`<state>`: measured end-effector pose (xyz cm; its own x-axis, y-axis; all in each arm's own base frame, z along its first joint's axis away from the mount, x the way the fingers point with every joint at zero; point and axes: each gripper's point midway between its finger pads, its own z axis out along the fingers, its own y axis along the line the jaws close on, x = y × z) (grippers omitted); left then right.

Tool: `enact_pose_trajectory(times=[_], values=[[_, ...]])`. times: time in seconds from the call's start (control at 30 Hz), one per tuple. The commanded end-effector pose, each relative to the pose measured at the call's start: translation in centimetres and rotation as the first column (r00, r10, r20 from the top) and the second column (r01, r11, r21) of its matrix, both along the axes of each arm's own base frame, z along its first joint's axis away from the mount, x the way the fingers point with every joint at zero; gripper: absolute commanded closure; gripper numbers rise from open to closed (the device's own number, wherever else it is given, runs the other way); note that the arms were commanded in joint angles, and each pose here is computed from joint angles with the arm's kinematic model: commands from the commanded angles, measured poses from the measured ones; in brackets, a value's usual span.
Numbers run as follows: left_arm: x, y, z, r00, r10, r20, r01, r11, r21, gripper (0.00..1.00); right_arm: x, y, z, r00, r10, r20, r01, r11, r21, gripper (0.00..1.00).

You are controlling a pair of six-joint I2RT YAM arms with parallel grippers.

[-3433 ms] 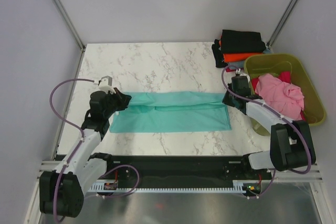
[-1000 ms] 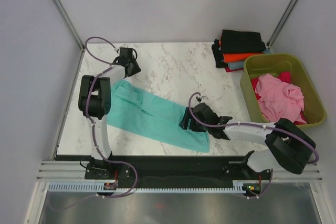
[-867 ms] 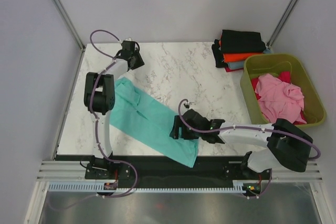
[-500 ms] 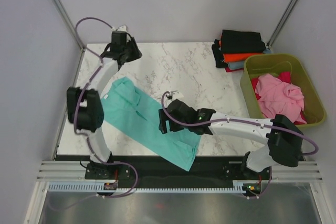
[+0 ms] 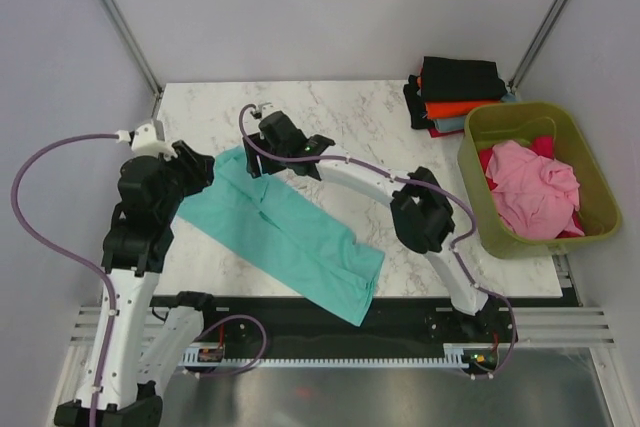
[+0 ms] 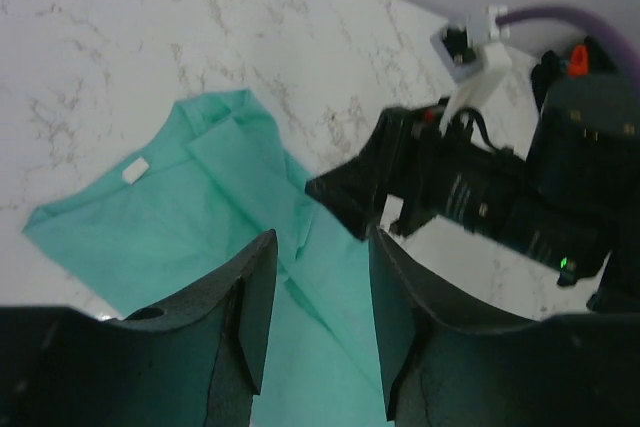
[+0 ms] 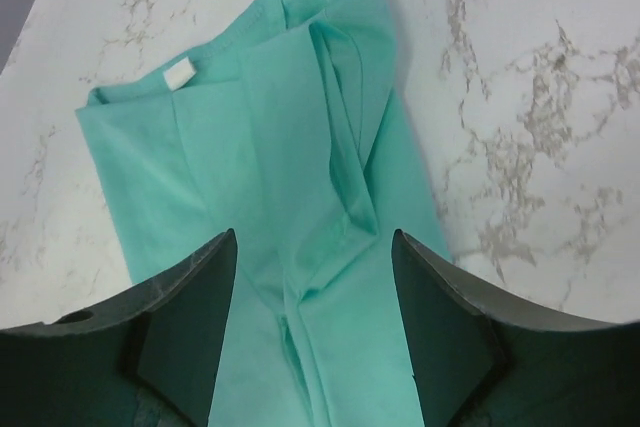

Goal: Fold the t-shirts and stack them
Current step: Fold the tshirt

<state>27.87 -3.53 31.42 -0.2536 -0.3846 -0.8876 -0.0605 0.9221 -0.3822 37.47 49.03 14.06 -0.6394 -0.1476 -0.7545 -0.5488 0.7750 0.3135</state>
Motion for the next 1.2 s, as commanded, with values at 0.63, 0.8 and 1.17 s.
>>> enact_pose_trajectory(times=[0.63, 0.8, 1.17], values=[[-7.9, 1.0, -5.1, 0.998, -0.009, 0.063, 0.007, 1.0, 0.022, 0.51, 0.6, 8.0, -5.7, 0.988, 0.139, -0.061, -0.131, 0.984, 0.117, 0.32], [-8.0, 1.4, -4.9, 0.997, 0.012, 0.074, -0.013, 1.0, 0.018, 0.51, -4.6, 10.1, -4.2, 0.979, 0.201, -0.041, -0.196, 0.975, 0.109, 0.33], [-8.1, 1.6, -4.9, 0.997, 0.023, 0.077, -0.024, 1.0, 0.016, 0.51, -13.9, 10.3, -1.9, 0.969, 0.248, 0.012, -0.248, 0.969, 0.017, 0.27]])
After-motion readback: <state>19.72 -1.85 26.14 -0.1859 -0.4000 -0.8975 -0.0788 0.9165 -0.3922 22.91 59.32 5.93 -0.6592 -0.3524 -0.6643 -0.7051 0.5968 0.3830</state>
